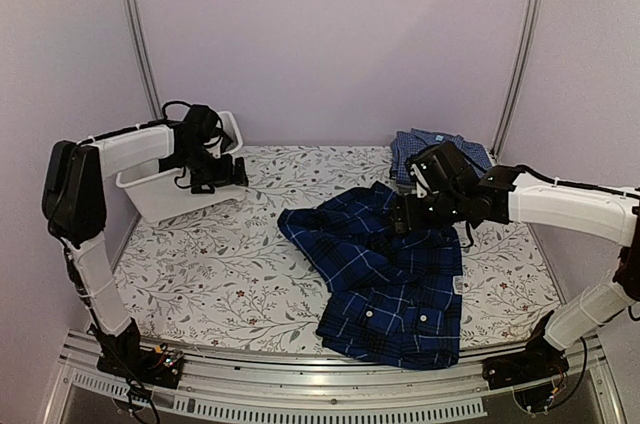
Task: Fold and stack the long sleeve shirts
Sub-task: Move the bin to the corner of the board.
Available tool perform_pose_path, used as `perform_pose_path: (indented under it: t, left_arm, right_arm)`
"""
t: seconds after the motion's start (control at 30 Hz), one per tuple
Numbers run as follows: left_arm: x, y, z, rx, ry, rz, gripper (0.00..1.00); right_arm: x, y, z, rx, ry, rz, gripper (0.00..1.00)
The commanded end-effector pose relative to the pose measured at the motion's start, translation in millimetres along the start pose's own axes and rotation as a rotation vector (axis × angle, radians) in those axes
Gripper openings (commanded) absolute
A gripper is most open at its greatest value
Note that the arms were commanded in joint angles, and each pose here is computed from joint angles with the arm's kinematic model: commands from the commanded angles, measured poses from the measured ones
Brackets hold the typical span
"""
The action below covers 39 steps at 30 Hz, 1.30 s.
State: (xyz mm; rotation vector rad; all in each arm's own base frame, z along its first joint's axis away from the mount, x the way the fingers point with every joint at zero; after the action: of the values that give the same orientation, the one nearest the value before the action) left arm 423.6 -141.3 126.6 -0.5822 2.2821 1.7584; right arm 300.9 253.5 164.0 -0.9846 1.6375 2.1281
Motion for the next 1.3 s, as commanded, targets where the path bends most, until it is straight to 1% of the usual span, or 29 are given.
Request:
perform_pose_path:
  t: [0.0,0.1,0.17,0.23,0.33,0.43,0.53,0.6,0.63,0.7,0.8,0.9,1.03,1.17,1.27]
  left_arm:
    - [-72,-24,27,-0.009,0.014,-0.11,1.0]
    - [-107,-39,44,-0.006,0.045,-0.135,1.0]
    - [-132,-44,47,0.013,0.041,-0.17,1.0]
    - [-147,-50,48,0.022,0.03,-0.167,1.0]
    - [-153,-55,38,0.053,0.026,-0.138,1.0]
    - [-143,-40,11,0.092,-0.012,-0.146,1.0]
    - [-118,-10,-25,0.162,-0.047,-0.161,1.0]
    - [-94,8,-49,0.241,-0.06,-0.171,1.0]
    - [-69,7,-57,0.259,-0.061,-0.142,1.0]
    - [-40,17,-73,0.301,-0.076,-0.127,1.0]
    - [-4,19,-83,0.339,-0.081,-0.098,1.0]
    - [23,15,-73,0.317,-0.072,-0.057,1.0]
    - [61,19,-82,0.381,-0.082,-0.009,1.0]
    - [95,26,-105,0.458,-0.084,0.045,1.0]
    - [120,22,-122,0.521,-0.05,0.097,0.99]
  right_arm:
    - [-2,12,0,-0.016,-0.02,-0.028,0.82]
    - [-3,15,1,-0.021,-0.024,-0.034,0.82]
    - [-3,15,1,-0.025,-0.027,-0.035,0.82]
    - [-2,15,3,-0.033,-0.03,-0.03,0.82]
    - [-1,14,4,-0.037,-0.031,-0.026,0.83]
    - [0,14,4,-0.035,-0.031,-0.022,0.83]
    - [3,13,5,-0.041,-0.023,-0.009,0.83]
    - [7,10,7,-0.041,-0.008,0.006,0.83]
    - [9,9,8,-0.04,-0.002,0.013,0.83]
    - [13,6,9,-0.036,0.009,0.025,0.83]
    - [20,1,12,-0.037,0.017,0.044,0.83]
    - [27,-3,12,-0.033,0.021,0.063,0.83]
    - [31,-3,8,-0.021,0.015,0.064,0.83]
    - [36,-5,3,0.004,0.016,0.072,0.83]
    - [40,-9,-1,0.026,0.015,0.08,0.83]
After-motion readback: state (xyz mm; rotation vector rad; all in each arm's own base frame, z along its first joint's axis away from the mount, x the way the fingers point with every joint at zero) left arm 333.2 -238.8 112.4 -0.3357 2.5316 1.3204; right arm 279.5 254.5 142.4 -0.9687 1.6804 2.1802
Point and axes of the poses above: each gripper's point midway between its finger pads, its own y axis back along the fingers, its own z axis along the line the jaws close on, x = y × z, the point moved 1 cm from there along y, back along the fingers, and after that the axes turned 5 degrees about y, right-handed, at the moved point
